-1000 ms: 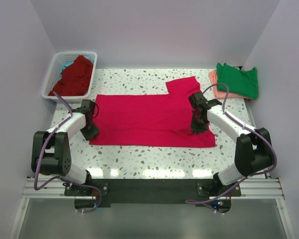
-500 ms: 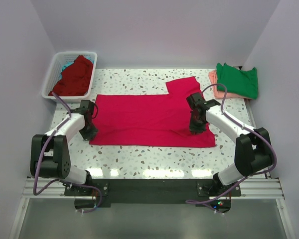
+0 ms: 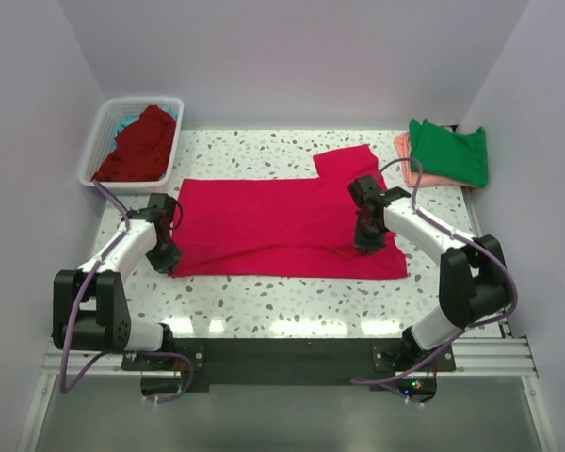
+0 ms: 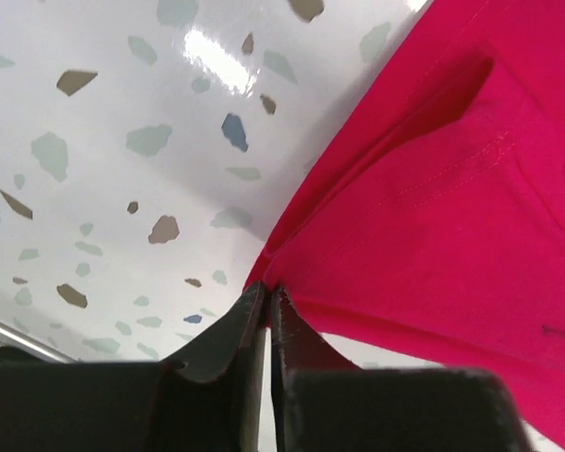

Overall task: Fold and stack the t-shirts
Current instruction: Fold the tshirt

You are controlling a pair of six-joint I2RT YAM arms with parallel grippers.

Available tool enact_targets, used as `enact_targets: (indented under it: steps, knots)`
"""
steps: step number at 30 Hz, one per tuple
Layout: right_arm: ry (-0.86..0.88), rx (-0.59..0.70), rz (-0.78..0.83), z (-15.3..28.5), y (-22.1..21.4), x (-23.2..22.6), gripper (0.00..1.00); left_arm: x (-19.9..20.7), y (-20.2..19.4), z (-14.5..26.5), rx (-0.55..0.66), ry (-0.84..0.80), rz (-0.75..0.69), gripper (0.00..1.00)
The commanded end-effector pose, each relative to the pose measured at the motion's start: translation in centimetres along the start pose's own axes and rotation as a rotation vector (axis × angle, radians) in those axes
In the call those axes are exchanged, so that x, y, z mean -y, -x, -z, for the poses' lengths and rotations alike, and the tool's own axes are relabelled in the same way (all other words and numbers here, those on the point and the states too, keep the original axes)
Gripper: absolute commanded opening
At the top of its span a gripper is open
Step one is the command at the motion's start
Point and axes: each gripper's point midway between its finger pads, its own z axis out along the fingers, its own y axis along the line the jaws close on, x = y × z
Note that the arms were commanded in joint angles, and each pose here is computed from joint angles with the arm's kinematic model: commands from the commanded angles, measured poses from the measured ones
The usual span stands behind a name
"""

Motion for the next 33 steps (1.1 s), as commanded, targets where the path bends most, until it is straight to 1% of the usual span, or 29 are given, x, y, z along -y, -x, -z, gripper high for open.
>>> enact_targets:
  steps: [1, 2, 5, 9, 11, 16, 17, 20, 24, 28, 33]
  knots:
    - [0.034, 0.041, -0.002, 0.7, 1.7, -1.2, 0.14, -1.0, -1.3, -0.1, -0.065, 0.043, 0.02, 0.16]
    - [0.032, 0.045, 0.003, 0.7, 1.8, -1.3, 0.14, -1.0, -1.3, -0.2, -0.072, 0.059, 0.026, 0.2]
    - [0.033, 0.046, 0.005, 0.7, 1.9, -1.3, 0.14, -0.8, -1.3, -0.5, -0.092, 0.071, 0.026, 0.23]
    - [0.031, 0.049, 0.008, 0.8, 2.0, -1.3, 0.14, -0.2, -0.1, -0.4, -0.048, 0.054, 0.044, 0.28]
    - [0.026, 0.05, 0.01, 0.8, 2.0, -1.2, 0.14, 0.0, 1.1, 0.1, 0.0, 0.046, 0.054, 0.29]
    - [0.022, 0.056, 0.008, 0.9, 2.1, -1.0, 0.14, 1.1, 3.5, 1.5, 0.071, -0.001, 0.055, 0.29]
    - [0.032, 0.052, 0.008, 0.9, 2.0, -1.2, 0.14, 1.6, 4.3, 2.2, 0.102, -0.033, 0.061, 0.29]
    - [0.039, 0.032, 0.024, 0.6, 1.3, -1.3, 0.15, 3.0, 5.3, 3.1, 0.133, -0.112, 0.066, 0.29]
    - [0.038, 0.016, 0.063, 0.4, 0.3, -1.8, 0.15, 4.9, 6.0, 3.2, 0.125, -0.183, 0.066, 0.29]
    - [0.044, 0.007, 0.084, 0.1, -0.3, -2.7, 0.14, 6.2, 5.8, 1.8, 0.089, -0.203, 0.048, 0.29]
    - [0.057, 0.001, 0.103, 0.0, -0.7, -3.7, 0.14, 7.3, 6.9, 0.2, 0.118, -0.211, 0.029, 0.29]
